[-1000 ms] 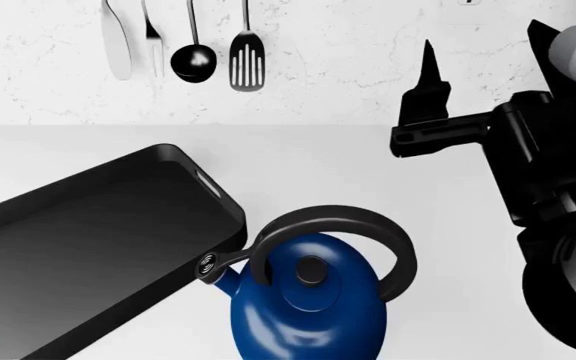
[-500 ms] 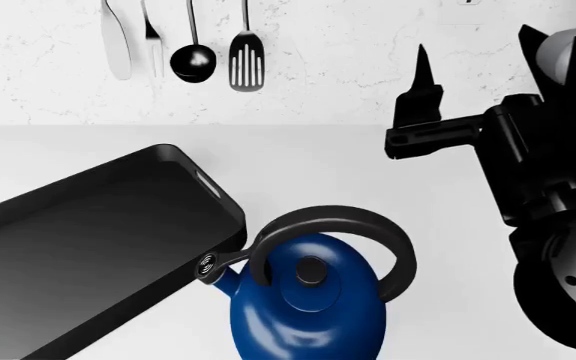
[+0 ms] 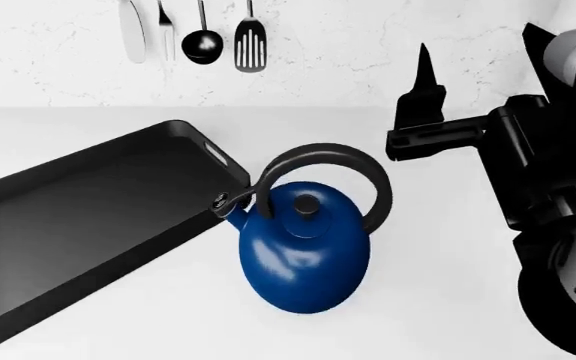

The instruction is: Pick the kettle from the counter and place it on the tray. Then pick the mug from the cabinet and place it on the tray. Then close the cabinet doors.

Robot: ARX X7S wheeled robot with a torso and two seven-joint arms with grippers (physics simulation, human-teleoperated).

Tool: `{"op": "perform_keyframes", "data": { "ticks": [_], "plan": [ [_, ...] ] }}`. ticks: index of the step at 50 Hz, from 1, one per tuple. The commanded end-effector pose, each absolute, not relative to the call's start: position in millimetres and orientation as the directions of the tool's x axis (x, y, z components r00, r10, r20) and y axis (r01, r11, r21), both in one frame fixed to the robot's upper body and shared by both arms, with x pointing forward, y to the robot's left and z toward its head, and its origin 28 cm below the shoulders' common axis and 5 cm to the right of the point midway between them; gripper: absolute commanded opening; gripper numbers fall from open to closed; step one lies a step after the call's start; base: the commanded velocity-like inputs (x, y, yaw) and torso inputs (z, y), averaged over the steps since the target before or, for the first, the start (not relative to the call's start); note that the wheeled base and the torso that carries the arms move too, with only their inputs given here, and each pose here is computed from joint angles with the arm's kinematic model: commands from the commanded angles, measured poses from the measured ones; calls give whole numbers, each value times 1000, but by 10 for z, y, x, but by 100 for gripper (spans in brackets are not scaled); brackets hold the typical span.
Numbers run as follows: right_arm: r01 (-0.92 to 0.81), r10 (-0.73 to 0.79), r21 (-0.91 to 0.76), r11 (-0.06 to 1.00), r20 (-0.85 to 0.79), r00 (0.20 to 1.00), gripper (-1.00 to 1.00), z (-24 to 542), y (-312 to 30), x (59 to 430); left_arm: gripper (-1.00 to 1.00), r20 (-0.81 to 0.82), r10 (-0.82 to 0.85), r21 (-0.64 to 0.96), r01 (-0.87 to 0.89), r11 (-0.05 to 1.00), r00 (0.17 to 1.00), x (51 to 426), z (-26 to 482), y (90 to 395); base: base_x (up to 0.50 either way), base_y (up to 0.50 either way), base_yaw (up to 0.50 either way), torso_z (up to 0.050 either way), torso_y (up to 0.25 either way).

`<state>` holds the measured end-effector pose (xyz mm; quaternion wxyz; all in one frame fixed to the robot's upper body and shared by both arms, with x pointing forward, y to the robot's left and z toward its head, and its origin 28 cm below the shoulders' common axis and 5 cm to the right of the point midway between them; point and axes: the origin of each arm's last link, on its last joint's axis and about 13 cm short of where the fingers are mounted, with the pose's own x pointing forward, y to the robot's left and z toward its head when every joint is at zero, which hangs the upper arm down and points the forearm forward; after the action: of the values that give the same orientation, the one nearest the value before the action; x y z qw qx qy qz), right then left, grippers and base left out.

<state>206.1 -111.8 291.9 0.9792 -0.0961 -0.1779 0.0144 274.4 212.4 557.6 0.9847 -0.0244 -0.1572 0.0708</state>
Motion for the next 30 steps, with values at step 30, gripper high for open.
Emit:
{"op": "perform_keyframes", "data": {
  "ticks": [30],
  "plan": [
    [9,53,-172,985,349,936,100,2876,-1131,2061,-100,208,74,-25,-70,997,975,2657,4800,2290,-153,0,0,0,0]
  ]
}}
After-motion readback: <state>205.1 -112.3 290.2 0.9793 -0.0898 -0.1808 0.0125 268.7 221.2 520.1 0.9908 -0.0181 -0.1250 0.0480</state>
